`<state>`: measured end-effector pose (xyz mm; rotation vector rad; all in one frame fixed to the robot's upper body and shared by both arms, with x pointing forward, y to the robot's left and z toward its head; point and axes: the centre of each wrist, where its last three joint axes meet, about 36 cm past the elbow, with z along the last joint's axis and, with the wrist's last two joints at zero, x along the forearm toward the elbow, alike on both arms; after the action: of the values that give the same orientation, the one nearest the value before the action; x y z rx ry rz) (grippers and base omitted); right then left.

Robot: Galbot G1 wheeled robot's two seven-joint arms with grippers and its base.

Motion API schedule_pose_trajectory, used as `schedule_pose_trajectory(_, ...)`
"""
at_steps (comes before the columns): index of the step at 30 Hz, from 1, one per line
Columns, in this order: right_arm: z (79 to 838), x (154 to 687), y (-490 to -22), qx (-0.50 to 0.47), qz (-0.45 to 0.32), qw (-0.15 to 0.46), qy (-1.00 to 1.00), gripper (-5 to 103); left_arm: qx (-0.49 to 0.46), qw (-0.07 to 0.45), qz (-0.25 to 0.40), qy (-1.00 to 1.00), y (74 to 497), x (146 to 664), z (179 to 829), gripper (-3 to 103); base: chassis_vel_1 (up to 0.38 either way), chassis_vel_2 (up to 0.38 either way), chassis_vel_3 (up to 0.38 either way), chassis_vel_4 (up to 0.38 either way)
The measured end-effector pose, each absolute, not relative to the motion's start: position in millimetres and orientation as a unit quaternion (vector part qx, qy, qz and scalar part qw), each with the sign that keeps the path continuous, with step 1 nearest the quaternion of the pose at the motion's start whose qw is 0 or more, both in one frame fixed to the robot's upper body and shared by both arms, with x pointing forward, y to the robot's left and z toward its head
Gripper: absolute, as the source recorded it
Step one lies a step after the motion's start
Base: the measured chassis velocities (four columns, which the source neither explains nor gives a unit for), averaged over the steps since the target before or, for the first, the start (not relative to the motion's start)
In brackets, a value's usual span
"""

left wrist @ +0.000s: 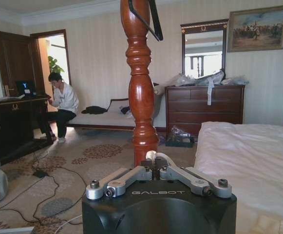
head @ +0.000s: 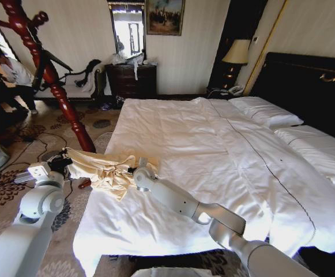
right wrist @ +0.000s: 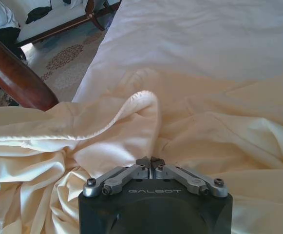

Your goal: Pick up the clothes from the bed and hang them on the clothes hanger.

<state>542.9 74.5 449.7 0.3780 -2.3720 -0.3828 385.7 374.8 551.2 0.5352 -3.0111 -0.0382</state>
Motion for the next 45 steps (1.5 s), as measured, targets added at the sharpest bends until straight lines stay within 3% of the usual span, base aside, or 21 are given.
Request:
schedule_pose_trajectory(1,449,543,73,0.146,-0.147,0.344,-0.916,3,0.175,0.041,-0.013,-0.984,375,386,552,2,0.000,0.000,0.000,0.000)
schedule_pose_trajectory(9,455,541,59,0.158,-0.168,0.281,-0.931,0,0.173,0.035,-0.011,-0.984,378,388,555,2,0.000,0.000,0.000,0.000)
schedule_pose_trajectory(12,489,542,26,0.182,-0.207,0.188,-0.943,0,0.157,0.006,0.002,-0.988,378,391,567,2,0.000,0.000,0.000,0.000)
schedule_pose_trajectory(13,489,542,26,0.182,-0.207,0.188,-0.943,0,0.157,0.006,0.002,-0.988,378,391,567,2,0.000,0.000,0.000,0.000)
schedule_pose_trajectory(15,540,541,-4,0.202,-0.244,0.108,-0.942,0,0.137,-0.032,0.004,-0.990,380,396,581,2,0.000,0.000,0.000,0.000)
schedule_pose_trajectory(16,540,541,-4,0.202,-0.244,0.108,-0.942,0,0.137,-0.032,0.004,-0.990,380,396,581,2,0.000,0.000,0.000,0.000)
schedule_pose_trajectory(19,606,539,-49,0.230,-0.275,-0.006,-0.934,0,0.103,-0.077,-0.014,-0.992,386,411,604,2,0.000,0.000,0.000,0.000)
schedule_pose_trajectory(20,606,539,-49,0.230,-0.275,-0.006,-0.934,0,0.103,-0.077,-0.014,-0.992,386,411,604,2,0.000,0.000,0.000,0.000)
schedule_pose_trajectory(24,689,551,-125,0.223,-0.274,-0.138,-0.925,0,0.033,-0.112,-0.044,-0.992,391,439,642,2,0.000,0.000,0.000,0.000)
schedule_pose_trajectory(28,742,552,-148,0.220,-0.275,-0.186,-0.917,0,0.002,-0.134,-0.039,-0.990,395,450,680,2,0.000,0.000,0.000,0.000)
schedule_pose_trajectory(36,815,552,-152,0.240,-0.278,-0.239,-0.899,0,-0.007,-0.168,0.005,-0.986,413,458,754,2,0.000,0.000,0.000,0.000)
schedule_pose_trajectory(40,819,549,-160,0.241,-0.270,-0.258,-0.896,0,-0.004,-0.187,0.047,-0.981,413,485,774,2,0.000,0.000,0.000,0.000)
schedule_pose_trajectory(45,789,541,-168,0.222,-0.245,-0.264,-0.906,0,-0.022,-0.197,0.098,-0.975,383,517,776,2,0.000,0.000,0.000,0.000)
